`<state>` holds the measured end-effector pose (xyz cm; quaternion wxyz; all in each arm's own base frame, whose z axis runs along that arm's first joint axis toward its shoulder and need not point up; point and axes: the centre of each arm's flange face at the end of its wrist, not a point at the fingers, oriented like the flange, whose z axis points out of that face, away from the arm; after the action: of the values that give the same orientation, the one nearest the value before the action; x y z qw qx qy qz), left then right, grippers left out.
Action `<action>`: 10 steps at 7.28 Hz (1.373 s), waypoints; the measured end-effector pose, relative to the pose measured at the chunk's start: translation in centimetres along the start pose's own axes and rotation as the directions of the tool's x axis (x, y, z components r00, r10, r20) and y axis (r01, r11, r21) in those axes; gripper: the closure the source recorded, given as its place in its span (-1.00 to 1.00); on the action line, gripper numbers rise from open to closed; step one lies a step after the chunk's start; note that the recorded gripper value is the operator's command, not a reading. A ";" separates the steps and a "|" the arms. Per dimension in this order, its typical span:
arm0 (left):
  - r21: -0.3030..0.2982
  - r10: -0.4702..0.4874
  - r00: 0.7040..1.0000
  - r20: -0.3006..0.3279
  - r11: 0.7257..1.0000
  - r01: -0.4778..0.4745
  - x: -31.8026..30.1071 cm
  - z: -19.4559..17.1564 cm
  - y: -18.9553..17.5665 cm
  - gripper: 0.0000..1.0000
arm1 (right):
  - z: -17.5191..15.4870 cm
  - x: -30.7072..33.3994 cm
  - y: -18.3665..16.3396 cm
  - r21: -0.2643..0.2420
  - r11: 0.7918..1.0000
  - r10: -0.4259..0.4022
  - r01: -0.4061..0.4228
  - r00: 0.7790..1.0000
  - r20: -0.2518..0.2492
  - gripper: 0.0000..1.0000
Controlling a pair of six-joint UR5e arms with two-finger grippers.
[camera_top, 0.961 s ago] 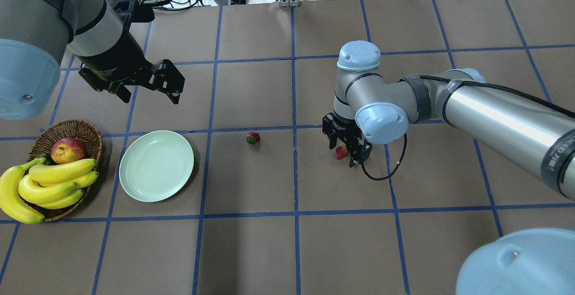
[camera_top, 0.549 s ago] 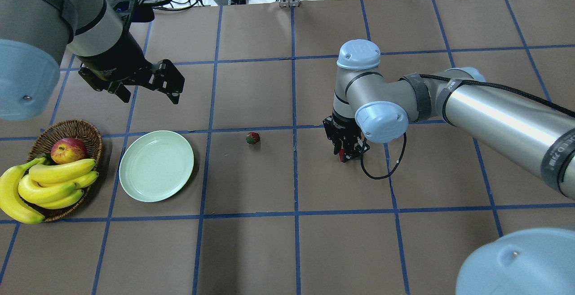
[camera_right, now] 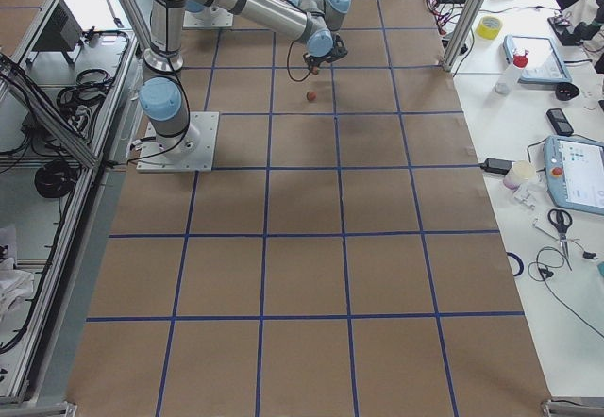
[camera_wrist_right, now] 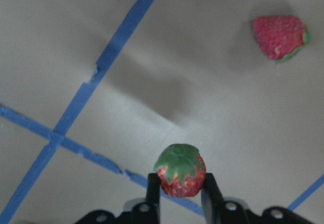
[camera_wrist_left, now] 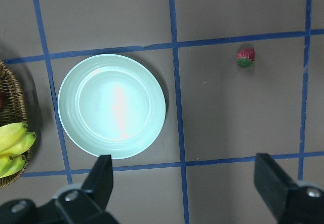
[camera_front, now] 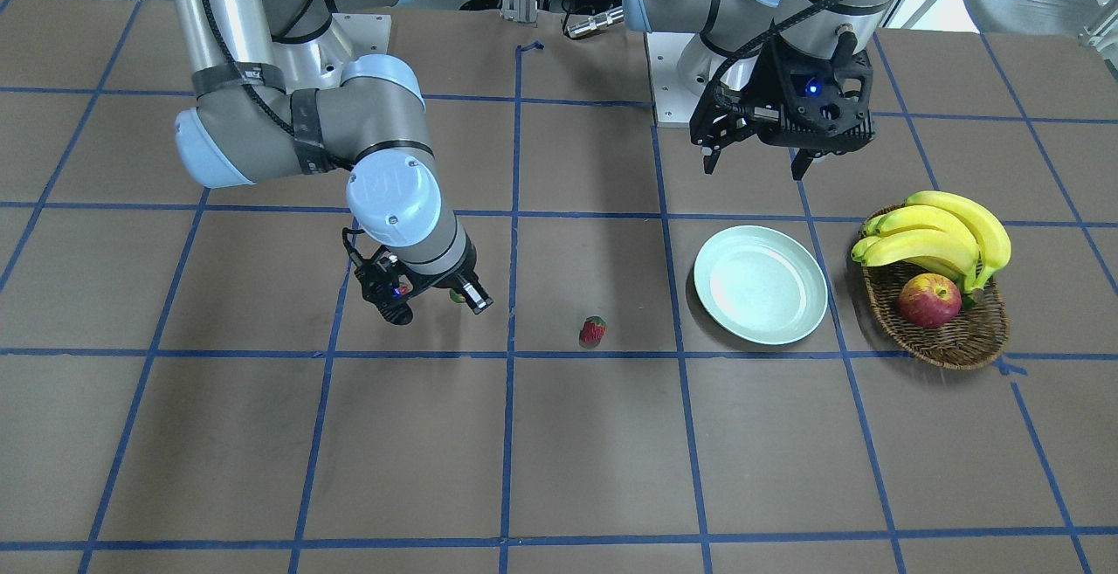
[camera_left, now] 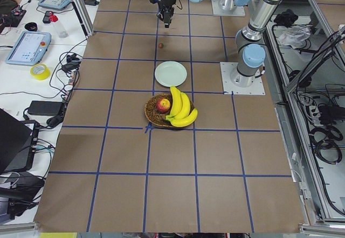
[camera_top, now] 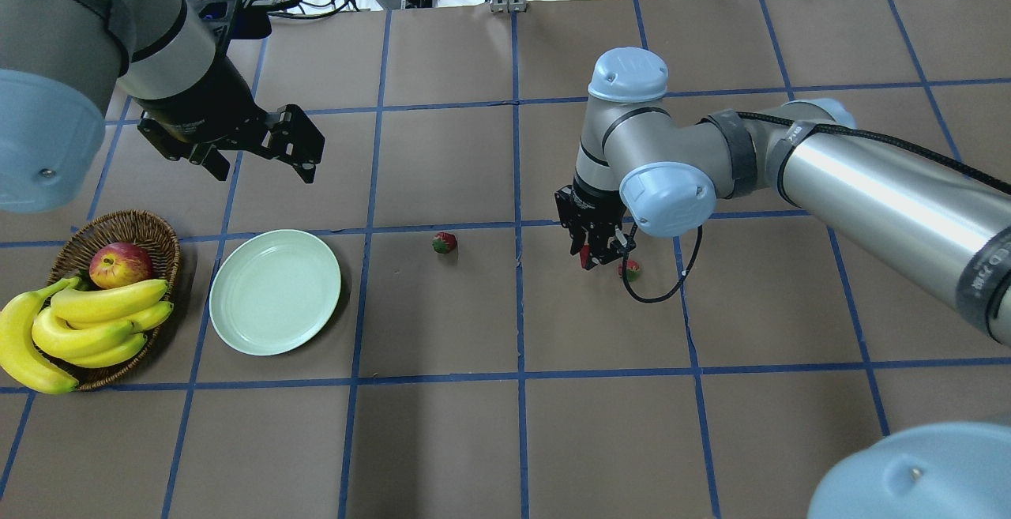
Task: Collect all strawberries into plate
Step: 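Carry the strawberry beside the first one and release it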
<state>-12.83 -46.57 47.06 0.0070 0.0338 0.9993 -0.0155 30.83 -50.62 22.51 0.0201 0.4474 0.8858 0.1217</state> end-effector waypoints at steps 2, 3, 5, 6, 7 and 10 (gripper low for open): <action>-0.002 0.000 1.000 0.000 1.000 0.000 0.0 0.1 0.0 -1.00 | -0.1 -2.6 5.9 -0.044 0.999 -0.003 0.005 0.999 0.046 0.51; -0.003 0.001 1.000 0.000 1.000 -0.001 0.0 0.1 0.0 -1.00 | 1.0 -3.8 8.1 -0.060 0.998 0.003 0.000 0.998 0.062 0.50; -0.004 0.000 1.000 0.000 1.000 0.000 0.0 0.2 0.0 -1.00 | 3.2 -5.4 10.2 -0.073 0.997 0.028 -0.021 0.995 0.091 -0.19; -0.004 0.001 1.000 0.000 1.000 -0.001 0.0 0.2 0.0 -1.00 | 3.9 -5.5 10.4 -0.074 0.997 0.032 -0.026 0.995 0.091 -0.92; -0.004 0.000 1.000 0.000 1.000 0.000 0.0 0.2 0.0 -1.00 | 4.4 -5.5 10.3 -0.074 0.997 0.033 -0.027 0.996 0.086 -1.00; -0.005 0.000 1.000 0.000 1.000 0.000 0.0 0.2 0.0 -1.00 | 4.4 -5.4 10.3 -0.062 0.998 0.026 -0.021 0.996 0.083 -1.00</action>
<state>-12.83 -46.62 46.85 0.0071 0.0339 0.9993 -0.0131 42.77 -48.17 20.22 0.0695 0.4616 0.8748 0.1300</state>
